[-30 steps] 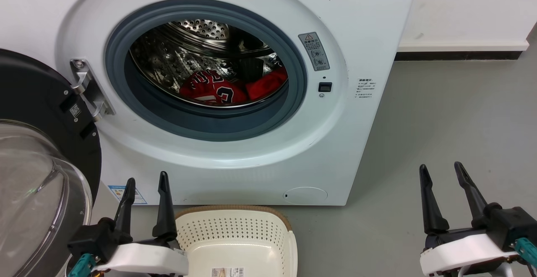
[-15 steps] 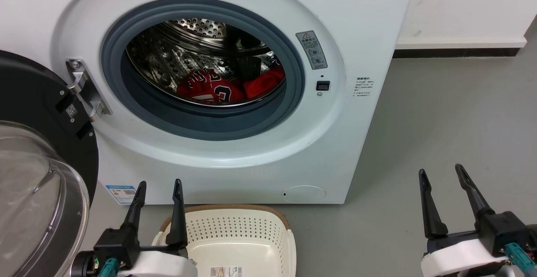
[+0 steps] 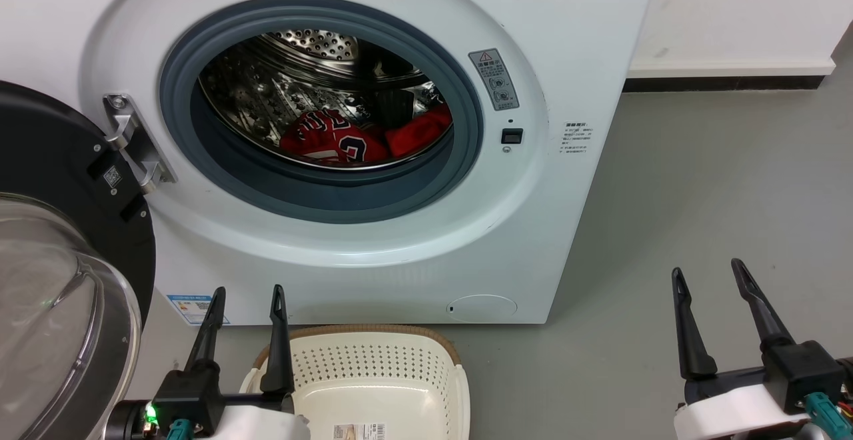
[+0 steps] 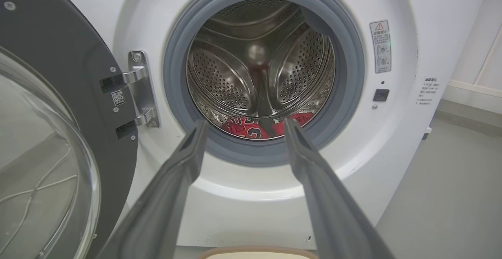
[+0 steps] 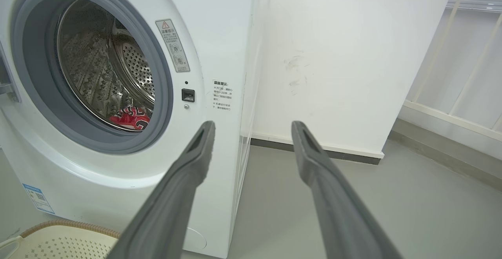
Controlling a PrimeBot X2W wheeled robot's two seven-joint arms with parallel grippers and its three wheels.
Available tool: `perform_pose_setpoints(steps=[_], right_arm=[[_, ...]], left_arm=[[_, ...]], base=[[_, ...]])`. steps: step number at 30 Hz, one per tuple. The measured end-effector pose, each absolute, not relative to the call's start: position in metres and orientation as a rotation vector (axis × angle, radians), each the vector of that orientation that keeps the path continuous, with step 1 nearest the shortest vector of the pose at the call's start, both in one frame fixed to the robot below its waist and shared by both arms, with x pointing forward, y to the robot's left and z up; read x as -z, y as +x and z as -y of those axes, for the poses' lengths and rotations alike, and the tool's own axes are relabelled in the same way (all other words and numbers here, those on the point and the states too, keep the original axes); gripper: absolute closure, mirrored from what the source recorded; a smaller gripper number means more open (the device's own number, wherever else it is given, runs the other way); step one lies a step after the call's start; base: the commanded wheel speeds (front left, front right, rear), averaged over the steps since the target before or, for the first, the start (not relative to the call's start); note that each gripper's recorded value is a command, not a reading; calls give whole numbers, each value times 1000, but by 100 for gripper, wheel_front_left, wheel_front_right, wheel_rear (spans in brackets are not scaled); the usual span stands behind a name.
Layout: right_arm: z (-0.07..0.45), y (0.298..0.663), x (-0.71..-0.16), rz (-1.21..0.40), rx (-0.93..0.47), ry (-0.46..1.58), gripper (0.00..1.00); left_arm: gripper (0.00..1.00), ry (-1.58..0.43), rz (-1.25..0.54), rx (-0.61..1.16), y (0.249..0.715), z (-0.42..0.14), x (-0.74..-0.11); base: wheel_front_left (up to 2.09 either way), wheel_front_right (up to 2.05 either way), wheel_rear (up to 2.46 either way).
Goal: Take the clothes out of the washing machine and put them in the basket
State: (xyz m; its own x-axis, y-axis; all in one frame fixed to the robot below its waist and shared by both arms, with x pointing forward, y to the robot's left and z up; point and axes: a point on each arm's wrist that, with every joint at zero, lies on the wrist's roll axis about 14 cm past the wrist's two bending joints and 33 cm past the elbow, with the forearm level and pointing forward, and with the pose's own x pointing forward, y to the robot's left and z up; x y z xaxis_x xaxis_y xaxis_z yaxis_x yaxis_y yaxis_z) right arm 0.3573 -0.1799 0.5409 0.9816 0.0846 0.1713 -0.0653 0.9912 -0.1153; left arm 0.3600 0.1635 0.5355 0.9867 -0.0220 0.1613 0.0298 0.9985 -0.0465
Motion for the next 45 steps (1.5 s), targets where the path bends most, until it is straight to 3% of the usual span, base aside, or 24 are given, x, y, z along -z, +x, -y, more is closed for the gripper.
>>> perform_pose_setpoints(steps=[33, 45], right_arm=[[190, 354, -522, 127, -44, -68, 0], [206, 391, -510, 98, 2, -33, 0]], left_arm=[[0, 42, 146, 51, 359, -157, -526], [0, 82, 38, 190, 416, -149, -483]], base=[[0, 0, 0], [0, 0, 0]])
